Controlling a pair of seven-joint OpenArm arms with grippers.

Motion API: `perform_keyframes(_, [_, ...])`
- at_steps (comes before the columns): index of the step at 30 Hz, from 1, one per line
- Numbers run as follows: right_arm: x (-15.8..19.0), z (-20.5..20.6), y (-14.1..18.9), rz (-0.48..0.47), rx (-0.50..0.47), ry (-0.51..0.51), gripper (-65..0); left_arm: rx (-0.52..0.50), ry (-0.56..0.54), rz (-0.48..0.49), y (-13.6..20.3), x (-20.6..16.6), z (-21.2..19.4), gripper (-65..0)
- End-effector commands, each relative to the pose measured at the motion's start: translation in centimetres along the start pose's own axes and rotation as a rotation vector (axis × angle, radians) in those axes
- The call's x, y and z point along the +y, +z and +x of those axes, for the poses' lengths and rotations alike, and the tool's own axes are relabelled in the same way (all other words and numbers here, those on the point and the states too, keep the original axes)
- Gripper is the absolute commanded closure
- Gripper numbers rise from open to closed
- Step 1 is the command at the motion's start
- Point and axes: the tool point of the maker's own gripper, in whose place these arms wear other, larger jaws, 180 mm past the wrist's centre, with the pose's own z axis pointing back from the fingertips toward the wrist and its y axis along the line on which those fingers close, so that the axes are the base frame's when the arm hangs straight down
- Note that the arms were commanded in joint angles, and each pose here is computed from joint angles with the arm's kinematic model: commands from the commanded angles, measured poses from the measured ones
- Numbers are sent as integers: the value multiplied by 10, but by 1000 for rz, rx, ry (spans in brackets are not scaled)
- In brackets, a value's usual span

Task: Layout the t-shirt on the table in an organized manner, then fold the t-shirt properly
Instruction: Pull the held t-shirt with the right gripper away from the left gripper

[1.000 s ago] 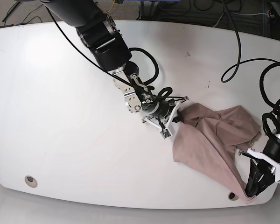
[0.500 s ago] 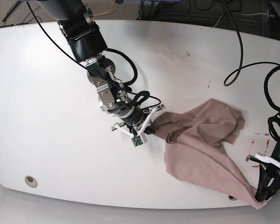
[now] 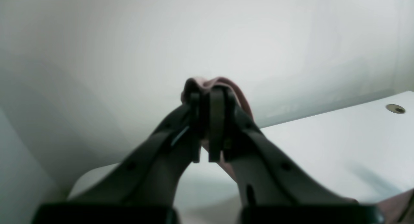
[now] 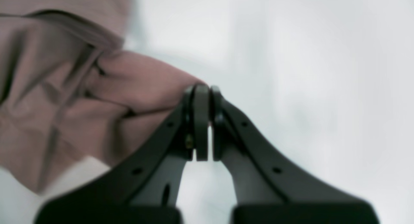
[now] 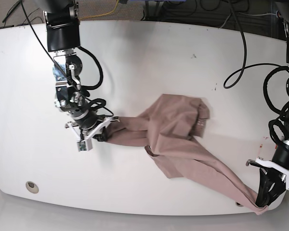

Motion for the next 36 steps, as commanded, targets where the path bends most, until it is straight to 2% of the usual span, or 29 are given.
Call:
perform_keyframes(1, [-9, 35, 9, 7, -90, 11, 0, -63, -16, 5, -1, 3, 21, 0])
perform_keyframes(10, [-74, 69, 46, -102, -134, 4, 0, -58, 35, 0, -3, -8, 9, 0])
perform_keyframes(16, [-107, 99, 71, -152, -190, 10, 0, -60, -11, 9, -5, -8, 10, 0])
perform_keyframes(23, [-132, 128, 91, -197, -237, 42, 0, -116, -18, 14, -14, -6, 31, 0])
perform_keyframes(28, [-145, 148, 100, -227, -261, 64, 0, -152, -70, 27, -20, -1, 49, 0])
perform_keyframes(36, [-158, 182, 114, -249, -307, 114, 0, -148, -114, 57, -31, 11, 67, 0])
